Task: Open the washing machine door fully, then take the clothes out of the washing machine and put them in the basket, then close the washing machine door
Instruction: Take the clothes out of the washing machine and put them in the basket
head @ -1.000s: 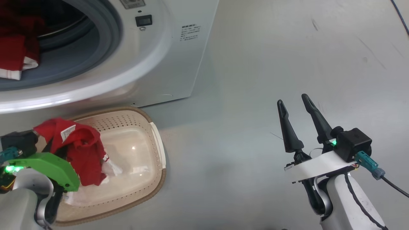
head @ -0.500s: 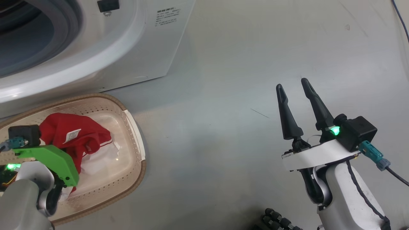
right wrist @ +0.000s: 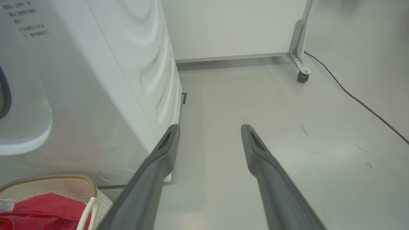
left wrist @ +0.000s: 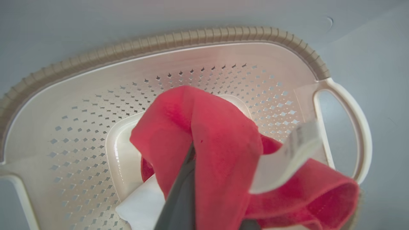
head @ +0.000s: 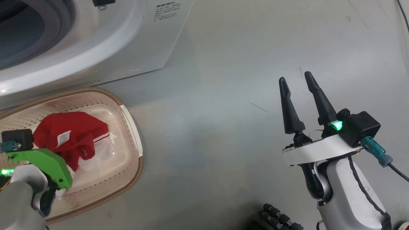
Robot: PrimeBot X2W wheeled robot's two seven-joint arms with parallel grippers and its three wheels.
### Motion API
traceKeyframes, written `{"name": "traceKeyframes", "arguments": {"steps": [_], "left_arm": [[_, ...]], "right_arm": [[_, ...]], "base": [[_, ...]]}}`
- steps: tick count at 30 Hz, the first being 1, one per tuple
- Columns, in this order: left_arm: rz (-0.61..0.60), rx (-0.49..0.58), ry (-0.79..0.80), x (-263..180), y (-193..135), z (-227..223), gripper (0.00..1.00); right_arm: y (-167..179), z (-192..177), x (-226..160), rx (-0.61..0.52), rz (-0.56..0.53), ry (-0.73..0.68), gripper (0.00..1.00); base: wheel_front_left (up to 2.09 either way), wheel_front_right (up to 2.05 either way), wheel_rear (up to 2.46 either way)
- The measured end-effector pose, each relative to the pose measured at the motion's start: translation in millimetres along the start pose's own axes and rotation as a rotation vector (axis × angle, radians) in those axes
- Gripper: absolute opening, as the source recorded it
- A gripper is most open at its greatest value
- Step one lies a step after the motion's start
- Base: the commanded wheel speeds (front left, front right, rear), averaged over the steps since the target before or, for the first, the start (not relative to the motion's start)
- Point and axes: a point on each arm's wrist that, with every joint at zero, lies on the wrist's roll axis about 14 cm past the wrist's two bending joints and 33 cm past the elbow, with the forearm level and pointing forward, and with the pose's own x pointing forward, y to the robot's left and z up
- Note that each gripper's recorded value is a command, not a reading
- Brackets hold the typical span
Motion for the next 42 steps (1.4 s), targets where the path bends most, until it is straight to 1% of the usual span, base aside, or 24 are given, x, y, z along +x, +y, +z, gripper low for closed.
{"name": "traceKeyframes", "arguments": {"steps": [1, 2, 6, 9, 11, 19, 23, 28, 35, 42], "left_arm": [[0.005, -0.003, 0.0, 0.8, 1.0, 0.9, 0.48], [0.007, -0.006, 0.005, 1.2, 1.4, -0.1, 1.0], [-0.001, -0.011, 0.01, -0.2, -4.4, -6.0, 1.0], [-0.006, -0.019, -0.037, -1.8, -6.0, 4.0, 1.0], [-0.008, -0.052, -0.09, -2.2, -9.6, 17.5, 1.0], [-0.01, -0.042, -0.228, -17.3, -14.8, 48.7, 1.0], [-0.028, -0.038, -0.317, -29.1, -24.8, 68.7, 1.0], [-0.046, -0.025, -0.46, -51.3, -35.3, 102.8, 1.0], [-0.058, 0.013, -0.569, -86.7, -45.2, 132.1, 1.0], [-0.11, 0.041, -0.7, -129.9, -70.1, 159.6, 1.0]], "right_arm": [[0.6, 0.4, 0.9, 0.0, 0.002, -0.002, 1.0], [1.2, 0.5, 1.5, 0.001, 0.004, -0.002, 1.0], [0.4, 2.3, 2.2, -0.004, -0.003, -0.008, 1.0], [2.4, 3.6, 2.3, -0.004, 0.004, -0.012, 1.0], [4.7, 6.3, 2.6, -0.007, 0.011, -0.02, 1.0], [10.8, 19.5, 1.1, -0.012, 0.031, -0.055, 1.0], [14.5, 28.3, -0.6, -0.008, 0.042, -0.079, 1.0], [18.2, 39.2, -3.1, -0.013, 0.054, -0.108, 1.0], [29.4, 52.0, -10.1, -0.006, 0.091, -0.142, 1.0], [40.7, 57.3, -24.6, 0.009, 0.127, -0.157, 1.0]], "base": [[0.0, 0.0, 0.0], [0.0, 0.0, 0.0], [0.0, 0.0, 0.0], [0.0, 0.0, 0.0], [0.0, 0.0, 0.0], [0.0, 0.0, 0.0], [0.0, 0.0, 0.0], [0.0, 0.0, 0.0], [0.0, 0.0, 0.0], [0.0, 0.0, 0.0]]}}
